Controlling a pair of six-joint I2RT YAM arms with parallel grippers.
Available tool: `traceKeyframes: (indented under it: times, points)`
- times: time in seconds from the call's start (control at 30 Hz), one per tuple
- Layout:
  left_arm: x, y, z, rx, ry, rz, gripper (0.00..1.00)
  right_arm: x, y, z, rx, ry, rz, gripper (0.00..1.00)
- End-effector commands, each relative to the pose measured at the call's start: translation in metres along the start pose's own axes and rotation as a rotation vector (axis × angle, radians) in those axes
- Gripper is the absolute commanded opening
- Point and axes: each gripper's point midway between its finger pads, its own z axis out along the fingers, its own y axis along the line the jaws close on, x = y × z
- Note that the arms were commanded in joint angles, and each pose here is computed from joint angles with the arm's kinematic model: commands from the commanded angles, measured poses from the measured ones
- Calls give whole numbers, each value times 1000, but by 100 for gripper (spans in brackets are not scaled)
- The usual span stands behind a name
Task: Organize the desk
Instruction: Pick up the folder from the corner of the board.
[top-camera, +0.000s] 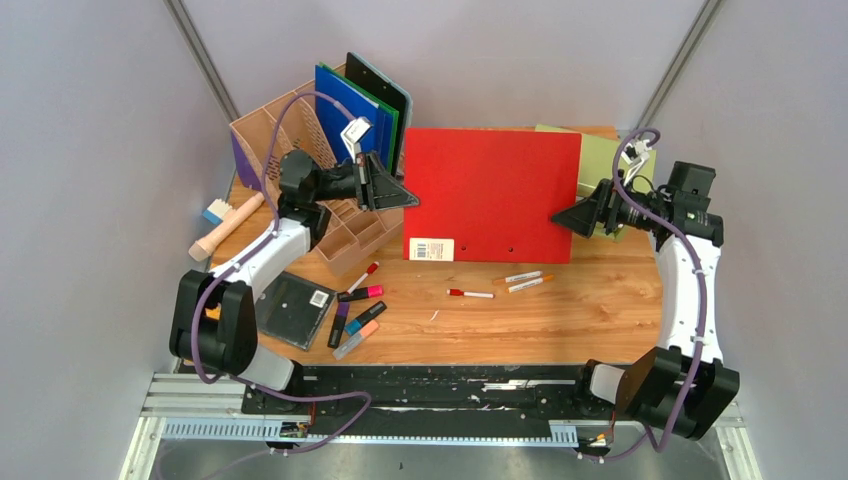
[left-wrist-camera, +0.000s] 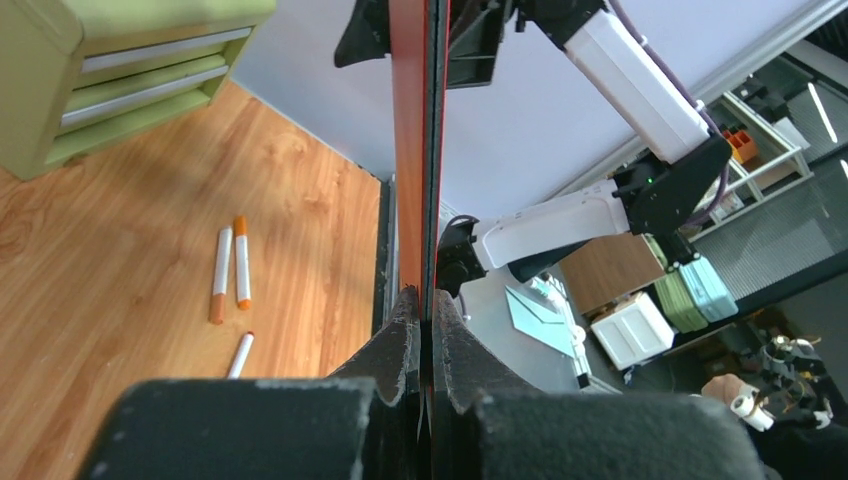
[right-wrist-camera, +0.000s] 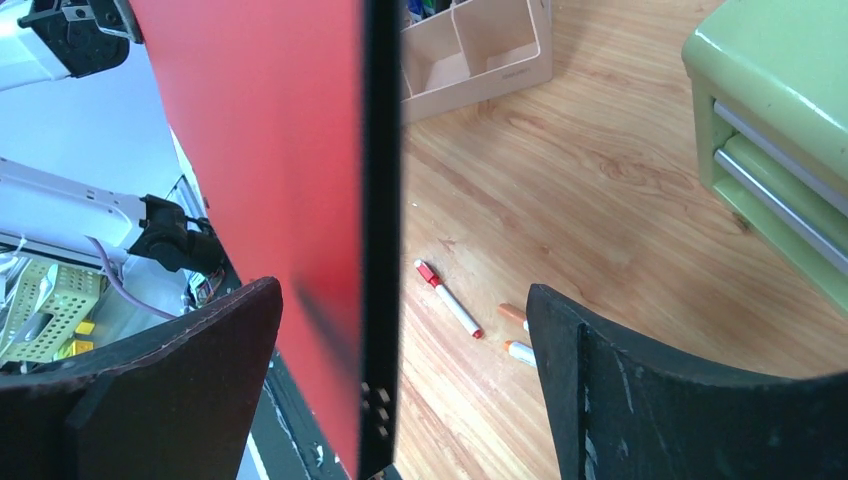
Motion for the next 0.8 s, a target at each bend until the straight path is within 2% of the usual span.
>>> traceKeyframes:
  times: [0.0, 0.23, 0.4, 0.47, 0.53, 0.57, 0.6, 0.63, 0.7, 0.77]
  points:
    - [-10, -43, -3, 71, -21, 164, 0, -11, 6, 3, -71, -31, -75, 94]
    - [-7, -41, -4, 71, -22, 163, 0, 0, 24, 9, -200, -27, -70, 93]
    - [-4, -28, -3, 57, -33, 140, 0, 16, 54, 32, -306, 51, -97, 84]
    - [-2, -24, -3, 51, -36, 135, 0, 20, 63, 40, -333, 77, -117, 72]
    - [0, -19, -3, 41, -34, 141, 0, 16, 65, 40, -338, 77, -125, 47]
    - [2, -14, -3, 26, -27, 152, 0, 14, 66, 40, -335, 76, -130, 32]
    - [3, -12, -3, 16, -21, 154, 0, 12, 66, 40, -332, 74, -138, 13]
    - [7, -6, -4, -9, -7, 172, 0, 10, 66, 39, -321, 73, -149, 1]
    - [13, 4, -7, -64, 24, 199, 10, 8, 66, 38, -300, 69, -178, 0]
    - [20, 13, -11, -122, 70, 228, 33, 7, 65, 36, -270, 65, -213, 0]
